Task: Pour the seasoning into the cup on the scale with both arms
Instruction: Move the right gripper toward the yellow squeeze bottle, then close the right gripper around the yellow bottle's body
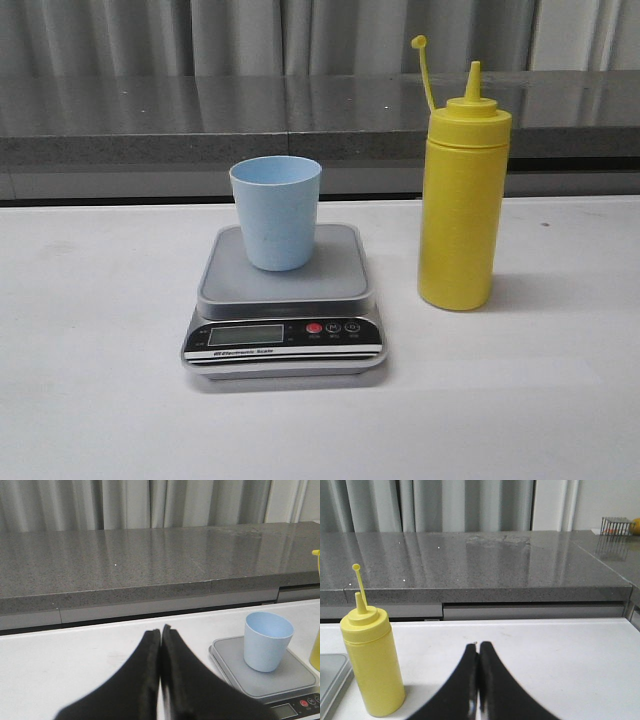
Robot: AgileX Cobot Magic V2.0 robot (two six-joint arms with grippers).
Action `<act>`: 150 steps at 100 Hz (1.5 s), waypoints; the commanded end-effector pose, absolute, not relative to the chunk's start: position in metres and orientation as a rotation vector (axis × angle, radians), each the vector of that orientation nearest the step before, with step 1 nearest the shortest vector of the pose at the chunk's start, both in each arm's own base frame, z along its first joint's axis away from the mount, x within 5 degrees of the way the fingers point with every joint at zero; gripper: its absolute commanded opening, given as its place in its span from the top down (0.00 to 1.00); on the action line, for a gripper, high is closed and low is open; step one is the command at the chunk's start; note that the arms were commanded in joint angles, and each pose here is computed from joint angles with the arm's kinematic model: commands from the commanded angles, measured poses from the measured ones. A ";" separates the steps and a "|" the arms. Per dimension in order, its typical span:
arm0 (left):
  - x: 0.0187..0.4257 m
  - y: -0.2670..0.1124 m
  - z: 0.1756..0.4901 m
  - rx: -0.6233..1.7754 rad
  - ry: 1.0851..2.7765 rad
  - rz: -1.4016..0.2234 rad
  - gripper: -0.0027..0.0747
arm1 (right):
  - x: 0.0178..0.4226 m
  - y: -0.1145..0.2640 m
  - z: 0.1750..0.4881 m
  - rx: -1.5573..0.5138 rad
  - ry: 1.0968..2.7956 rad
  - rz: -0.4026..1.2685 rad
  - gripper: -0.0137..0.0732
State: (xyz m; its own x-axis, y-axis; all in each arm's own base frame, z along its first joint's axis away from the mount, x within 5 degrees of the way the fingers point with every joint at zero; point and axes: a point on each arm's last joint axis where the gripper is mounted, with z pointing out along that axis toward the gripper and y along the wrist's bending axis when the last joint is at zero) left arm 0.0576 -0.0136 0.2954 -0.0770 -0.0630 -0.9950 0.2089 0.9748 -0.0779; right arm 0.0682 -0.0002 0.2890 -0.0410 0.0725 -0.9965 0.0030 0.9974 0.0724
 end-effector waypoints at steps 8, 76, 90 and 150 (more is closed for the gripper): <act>0.057 -0.013 0.310 0.102 1.544 -0.228 0.99 | 0.088 0.000 0.335 0.068 1.594 0.066 0.98; 0.057 -0.013 0.310 0.102 1.544 -0.228 0.99 | 0.188 0.022 0.316 -0.072 1.796 0.109 0.98; 0.057 -0.013 0.310 0.102 1.544 -0.228 0.99 | 0.208 0.035 0.305 -0.130 1.780 0.141 0.98; 0.057 -0.013 0.310 0.102 1.544 -0.228 0.99 | 0.214 0.058 0.238 -0.335 1.651 0.198 0.14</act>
